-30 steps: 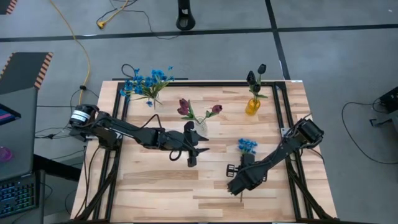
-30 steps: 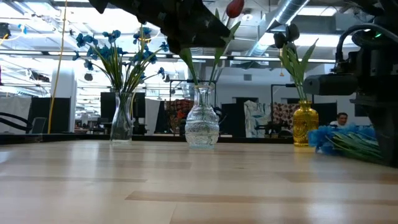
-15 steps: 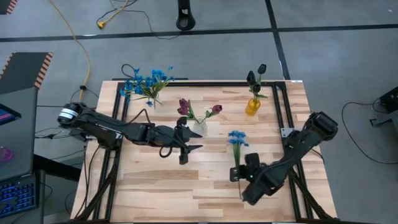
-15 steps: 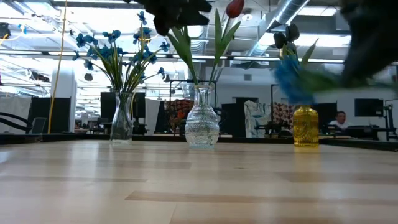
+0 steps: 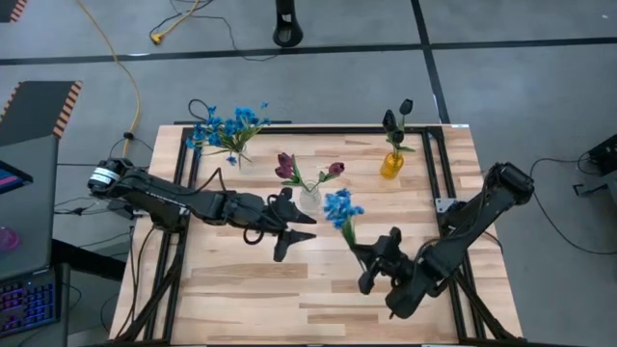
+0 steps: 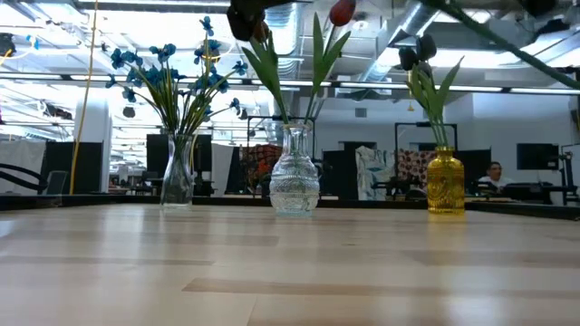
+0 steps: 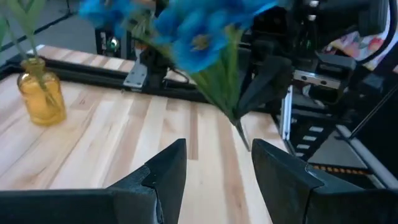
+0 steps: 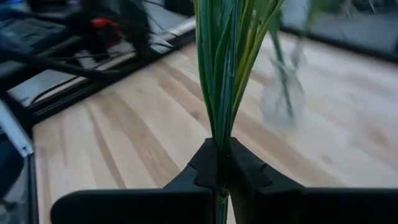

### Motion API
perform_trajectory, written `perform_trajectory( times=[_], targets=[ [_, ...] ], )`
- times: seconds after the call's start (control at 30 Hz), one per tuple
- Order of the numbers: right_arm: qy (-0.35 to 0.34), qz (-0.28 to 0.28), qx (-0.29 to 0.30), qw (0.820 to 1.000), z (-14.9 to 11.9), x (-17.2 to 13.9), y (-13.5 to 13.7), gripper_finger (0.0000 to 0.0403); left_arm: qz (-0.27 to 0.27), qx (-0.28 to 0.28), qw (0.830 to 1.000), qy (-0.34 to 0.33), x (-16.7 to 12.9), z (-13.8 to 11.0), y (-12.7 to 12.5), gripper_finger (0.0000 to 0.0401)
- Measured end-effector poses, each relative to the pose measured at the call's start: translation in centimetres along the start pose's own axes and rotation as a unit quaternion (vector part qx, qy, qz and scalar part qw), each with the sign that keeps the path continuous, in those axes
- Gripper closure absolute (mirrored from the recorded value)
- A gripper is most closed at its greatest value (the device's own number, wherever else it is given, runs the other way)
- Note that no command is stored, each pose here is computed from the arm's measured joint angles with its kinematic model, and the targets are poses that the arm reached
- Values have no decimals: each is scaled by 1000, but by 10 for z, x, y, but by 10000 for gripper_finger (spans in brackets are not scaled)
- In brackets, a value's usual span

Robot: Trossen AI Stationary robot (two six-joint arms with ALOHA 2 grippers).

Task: Sort flowers into vase by color
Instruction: Put the blue flower into the top transparent vase

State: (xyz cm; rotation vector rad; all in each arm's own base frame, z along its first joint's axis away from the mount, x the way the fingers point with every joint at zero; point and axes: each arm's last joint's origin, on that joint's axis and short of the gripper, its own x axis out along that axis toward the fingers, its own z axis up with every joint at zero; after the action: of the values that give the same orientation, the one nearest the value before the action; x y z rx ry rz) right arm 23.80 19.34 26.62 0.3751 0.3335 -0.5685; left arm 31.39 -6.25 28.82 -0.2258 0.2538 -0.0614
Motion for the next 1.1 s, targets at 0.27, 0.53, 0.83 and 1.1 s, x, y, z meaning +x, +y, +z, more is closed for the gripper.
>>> perform_trajectory(
  times=[0.27,0.53,0.83,1.1],
  targets=[
    [-50,43,-123,990,22,3,16,357,-36,32,997,-52,0,5,-19,231],
    [-101,51,-193,975,42,12,26,357,-32,71,994,-79,-3,6,-31,231],
    [-149,80,-237,957,66,21,33,357,-12,87,991,-104,-4,9,-34,231],
    [-167,98,-253,948,78,35,32,354,-4,103,987,-122,-5,12,-35,231]
  ],
)
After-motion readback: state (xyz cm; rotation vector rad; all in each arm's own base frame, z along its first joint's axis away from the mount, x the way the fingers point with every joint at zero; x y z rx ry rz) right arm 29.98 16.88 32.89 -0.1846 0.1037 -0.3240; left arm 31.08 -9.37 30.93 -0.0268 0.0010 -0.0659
